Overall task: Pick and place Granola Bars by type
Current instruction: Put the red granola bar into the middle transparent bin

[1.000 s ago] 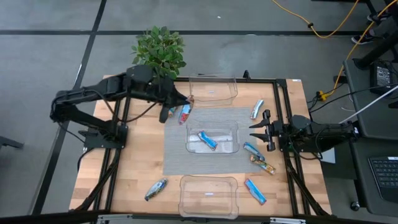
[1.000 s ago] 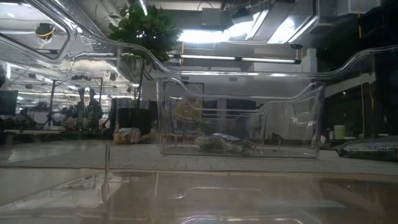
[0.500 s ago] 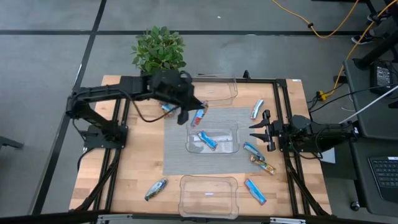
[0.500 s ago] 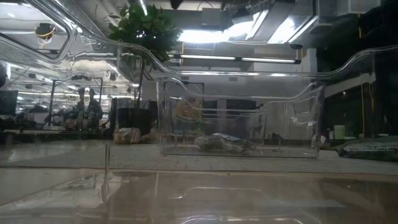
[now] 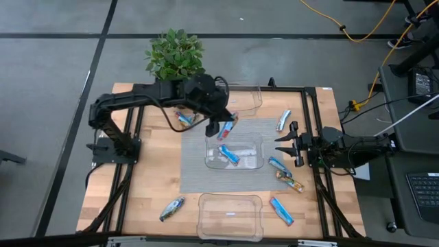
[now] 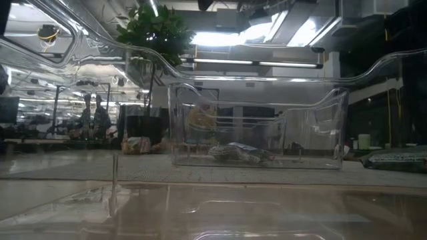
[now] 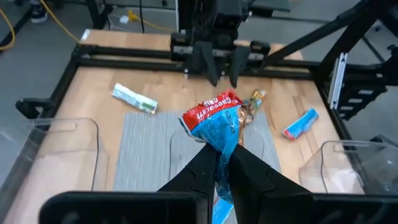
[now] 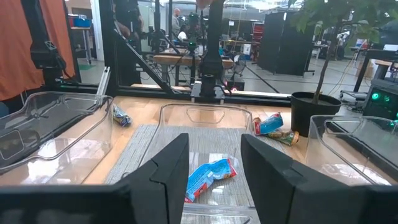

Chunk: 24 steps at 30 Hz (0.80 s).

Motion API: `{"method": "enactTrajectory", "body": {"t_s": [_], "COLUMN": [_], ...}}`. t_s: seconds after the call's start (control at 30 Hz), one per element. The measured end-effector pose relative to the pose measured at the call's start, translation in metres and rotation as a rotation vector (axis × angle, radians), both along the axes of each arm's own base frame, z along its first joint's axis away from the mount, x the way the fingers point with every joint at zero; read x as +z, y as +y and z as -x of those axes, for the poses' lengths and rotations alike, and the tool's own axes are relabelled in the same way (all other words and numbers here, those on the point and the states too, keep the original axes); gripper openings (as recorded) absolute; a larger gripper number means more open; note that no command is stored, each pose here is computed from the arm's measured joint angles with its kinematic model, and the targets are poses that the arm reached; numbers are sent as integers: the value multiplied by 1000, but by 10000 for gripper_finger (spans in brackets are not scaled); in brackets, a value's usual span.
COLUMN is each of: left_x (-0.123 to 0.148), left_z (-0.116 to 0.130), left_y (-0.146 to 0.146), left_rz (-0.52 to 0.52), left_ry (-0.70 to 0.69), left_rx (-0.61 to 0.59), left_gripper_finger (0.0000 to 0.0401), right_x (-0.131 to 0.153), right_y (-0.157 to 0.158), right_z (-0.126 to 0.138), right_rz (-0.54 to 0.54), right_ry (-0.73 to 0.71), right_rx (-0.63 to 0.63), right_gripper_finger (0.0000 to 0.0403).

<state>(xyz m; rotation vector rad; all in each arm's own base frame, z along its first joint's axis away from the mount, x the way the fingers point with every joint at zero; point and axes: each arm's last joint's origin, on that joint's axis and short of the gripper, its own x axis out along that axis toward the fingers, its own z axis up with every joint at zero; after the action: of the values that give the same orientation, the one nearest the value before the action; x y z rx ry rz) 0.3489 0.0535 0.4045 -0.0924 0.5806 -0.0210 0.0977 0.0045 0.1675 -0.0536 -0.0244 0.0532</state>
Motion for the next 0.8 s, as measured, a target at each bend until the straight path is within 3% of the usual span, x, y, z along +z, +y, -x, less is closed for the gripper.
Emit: {"method": "enactTrajectory", "body": {"t_s": [0.23, 0.47, 0.8], "left_x": [-21, -64, -105], "left_z": [-13, -36, -61], "left_y": [2, 9, 14], "left_rz": [-1, 19, 0], "left_ry": [89, 219, 290], "left_rx": [-11, -25, -106], "left_gripper_finger": [27, 27, 27], "right_x": [0, 0, 0], "right_y": [0, 0, 0], "right_z": [0, 0, 0], "right_rz": [0, 0, 0], "right_ry": [0, 0, 1], "right_rx": [0, 0, 0], "right_gripper_finger": [149, 149, 149]}}
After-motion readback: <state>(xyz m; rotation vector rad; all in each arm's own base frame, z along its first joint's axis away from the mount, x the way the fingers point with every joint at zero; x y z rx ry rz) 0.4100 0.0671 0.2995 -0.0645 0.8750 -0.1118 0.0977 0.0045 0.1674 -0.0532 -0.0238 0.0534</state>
